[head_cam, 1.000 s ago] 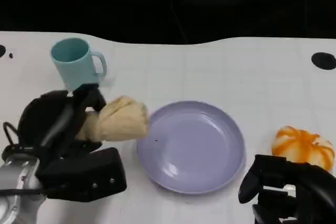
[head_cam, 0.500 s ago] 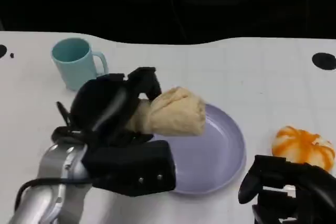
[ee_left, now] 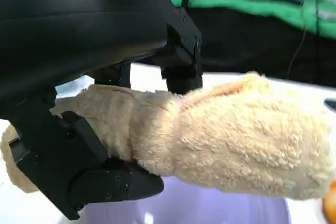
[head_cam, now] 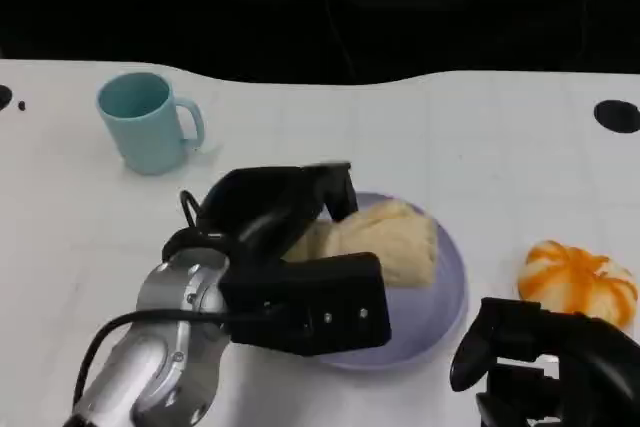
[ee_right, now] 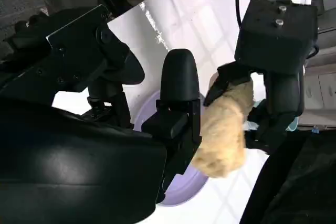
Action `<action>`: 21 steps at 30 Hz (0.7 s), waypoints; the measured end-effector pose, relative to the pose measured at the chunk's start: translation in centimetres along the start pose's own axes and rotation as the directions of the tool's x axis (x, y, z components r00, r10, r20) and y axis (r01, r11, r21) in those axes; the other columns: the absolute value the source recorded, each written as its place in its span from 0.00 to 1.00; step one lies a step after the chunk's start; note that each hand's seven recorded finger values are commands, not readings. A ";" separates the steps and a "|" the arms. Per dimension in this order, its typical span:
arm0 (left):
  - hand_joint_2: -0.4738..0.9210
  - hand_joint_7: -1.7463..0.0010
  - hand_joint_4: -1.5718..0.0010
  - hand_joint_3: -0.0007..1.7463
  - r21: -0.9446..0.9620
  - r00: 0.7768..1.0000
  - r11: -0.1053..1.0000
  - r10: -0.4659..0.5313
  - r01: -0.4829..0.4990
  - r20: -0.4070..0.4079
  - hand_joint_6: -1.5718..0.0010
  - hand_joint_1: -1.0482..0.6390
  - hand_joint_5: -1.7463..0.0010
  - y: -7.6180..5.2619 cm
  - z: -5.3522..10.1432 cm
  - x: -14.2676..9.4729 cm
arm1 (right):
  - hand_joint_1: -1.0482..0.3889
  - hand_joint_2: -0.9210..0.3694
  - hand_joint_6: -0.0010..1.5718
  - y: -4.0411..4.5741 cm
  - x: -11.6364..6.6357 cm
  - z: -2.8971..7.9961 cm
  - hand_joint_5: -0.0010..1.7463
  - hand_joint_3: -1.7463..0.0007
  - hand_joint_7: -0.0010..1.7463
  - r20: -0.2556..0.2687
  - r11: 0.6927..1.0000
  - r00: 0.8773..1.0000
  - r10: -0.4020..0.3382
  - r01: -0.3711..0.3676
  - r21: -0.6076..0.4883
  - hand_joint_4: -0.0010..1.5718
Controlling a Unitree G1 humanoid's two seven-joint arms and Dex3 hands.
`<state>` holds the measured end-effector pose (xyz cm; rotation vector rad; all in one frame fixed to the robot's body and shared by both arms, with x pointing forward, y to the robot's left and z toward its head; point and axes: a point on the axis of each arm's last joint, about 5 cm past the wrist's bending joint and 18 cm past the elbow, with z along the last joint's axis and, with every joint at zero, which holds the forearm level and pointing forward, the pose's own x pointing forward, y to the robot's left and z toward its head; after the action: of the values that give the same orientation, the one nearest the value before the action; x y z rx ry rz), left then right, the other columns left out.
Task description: Grasp the towel on the left side of the plate with the left hand and place it into the plate.
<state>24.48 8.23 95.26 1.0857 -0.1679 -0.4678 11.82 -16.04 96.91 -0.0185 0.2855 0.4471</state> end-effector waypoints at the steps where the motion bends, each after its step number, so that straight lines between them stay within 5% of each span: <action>1: 0.99 0.97 0.70 0.13 0.008 1.000 1.000 -0.026 0.026 -0.010 0.65 0.36 0.58 0.0 0.1 0.0 | 0.73 0.32 0.42 0.00 0.0 0.0 0.99 0.29 0.84 0.000 1.000 1.000 0.001 -0.001 0.000 0.44; 3: 1.00 0.99 0.76 0.12 0.030 0.998 0.998 -0.063 0.064 -0.028 0.74 0.31 0.76 0.1 0.1 -0.1 | 0.73 0.32 0.42 0.01 0.0 0.0 0.99 0.29 0.84 0.000 1.000 1.000 0.002 -0.002 0.002 0.44; 7: 1.00 1.00 0.88 0.09 0.057 0.994 0.993 -0.099 0.101 -0.038 0.89 0.22 0.86 0.5 0.4 -0.3 | 0.73 0.32 0.42 0.03 0.0 0.0 0.99 0.29 0.84 0.002 1.000 1.000 0.007 -0.007 0.007 0.44; 21: 1.00 0.99 0.90 0.07 0.178 0.996 0.981 -0.082 0.075 0.033 0.91 0.13 0.85 2.3 0.5 -1.5 | 0.73 0.32 0.42 0.00 0.0 0.0 0.99 0.29 0.84 0.002 1.000 1.000 0.006 -0.006 0.008 0.44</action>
<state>23.59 9.32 97.65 1.2607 -0.2054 -0.5538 11.82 -16.04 96.92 -0.0094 0.2853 0.4518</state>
